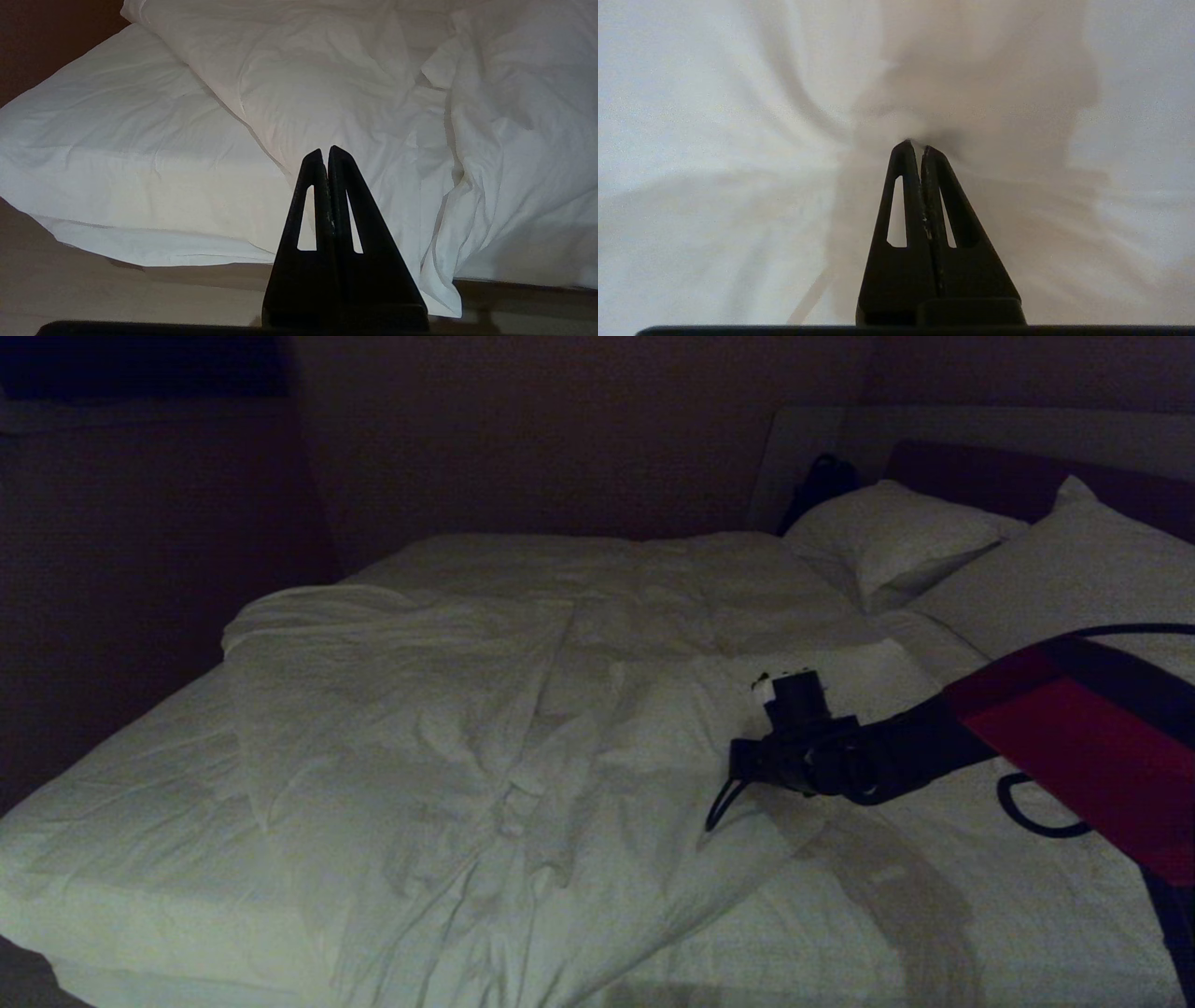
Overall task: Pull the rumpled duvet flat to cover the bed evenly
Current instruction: Hold the folded corner of the quilt
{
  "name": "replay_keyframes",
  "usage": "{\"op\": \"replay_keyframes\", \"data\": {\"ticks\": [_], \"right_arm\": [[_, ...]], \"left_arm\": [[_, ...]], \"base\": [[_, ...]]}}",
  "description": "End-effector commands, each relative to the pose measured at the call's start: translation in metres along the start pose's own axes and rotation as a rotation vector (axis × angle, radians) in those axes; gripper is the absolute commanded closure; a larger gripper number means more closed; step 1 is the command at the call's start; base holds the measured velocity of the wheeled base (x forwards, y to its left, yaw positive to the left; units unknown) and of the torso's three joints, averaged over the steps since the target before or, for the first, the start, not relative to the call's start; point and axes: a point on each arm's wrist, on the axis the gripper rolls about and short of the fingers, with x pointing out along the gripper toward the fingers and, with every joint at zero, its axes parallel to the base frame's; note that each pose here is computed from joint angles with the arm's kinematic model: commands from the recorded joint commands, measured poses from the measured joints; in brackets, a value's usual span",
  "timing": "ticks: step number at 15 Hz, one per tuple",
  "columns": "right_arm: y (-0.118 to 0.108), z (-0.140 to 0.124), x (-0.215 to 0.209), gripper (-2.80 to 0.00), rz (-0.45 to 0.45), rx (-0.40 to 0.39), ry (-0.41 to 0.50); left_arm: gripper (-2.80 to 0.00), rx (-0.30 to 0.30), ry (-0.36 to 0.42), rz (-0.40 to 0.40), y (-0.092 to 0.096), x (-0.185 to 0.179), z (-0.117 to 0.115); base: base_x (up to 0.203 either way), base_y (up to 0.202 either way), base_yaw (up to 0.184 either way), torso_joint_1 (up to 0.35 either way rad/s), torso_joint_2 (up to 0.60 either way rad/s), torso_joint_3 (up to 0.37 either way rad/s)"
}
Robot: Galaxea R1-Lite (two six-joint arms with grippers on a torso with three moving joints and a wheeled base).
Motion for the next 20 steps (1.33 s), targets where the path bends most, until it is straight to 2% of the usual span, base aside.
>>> {"op": "replay_keyframes", "data": {"ticks": [1,4,7,11,14,20], "right_arm": [[-0.01,0.024,-0.04,0.0,-0.013,0.02,-0.035],[-0.04,0.022,-0.063,0.0,-0.088,0.046,0.016],[-0.059,0.01,-0.075,0.0,-0.131,0.06,0.057],[-0.073,0.008,-0.093,0.0,-0.145,0.083,0.053],[-0.06,0.014,-0.086,0.0,-0.108,0.07,0.027],[0.003,0.014,-0.046,0.0,0.019,0.001,-0.028]], "left_arm": [[0.0,0.0,0.001,0.0,0.0,0.0,0.0],[0.0,0.0,0.001,0.0,0.0,0.0,0.0],[0.0,0.0,0.001,0.0,0.0,0.0,0.0],[0.0,0.0,0.001,0.0,0.0,0.0,0.0],[0.0,0.0,0.001,0.0,0.0,0.0,0.0],[0.0,0.0,0.0,0.001,0.0,0.0,0.0]], "base": [[0.0,0.0,0.0,0.0,0.0,0.0],[0.0,0.0,0.0,0.0,0.0,0.0],[0.0,0.0,0.0,0.0,0.0,0.0],[0.0,0.0,0.0,0.0,0.0,0.0],[0.0,0.0,0.0,0.0,0.0,0.0],[0.0,0.0,0.0,0.0,0.0,0.0]]}}
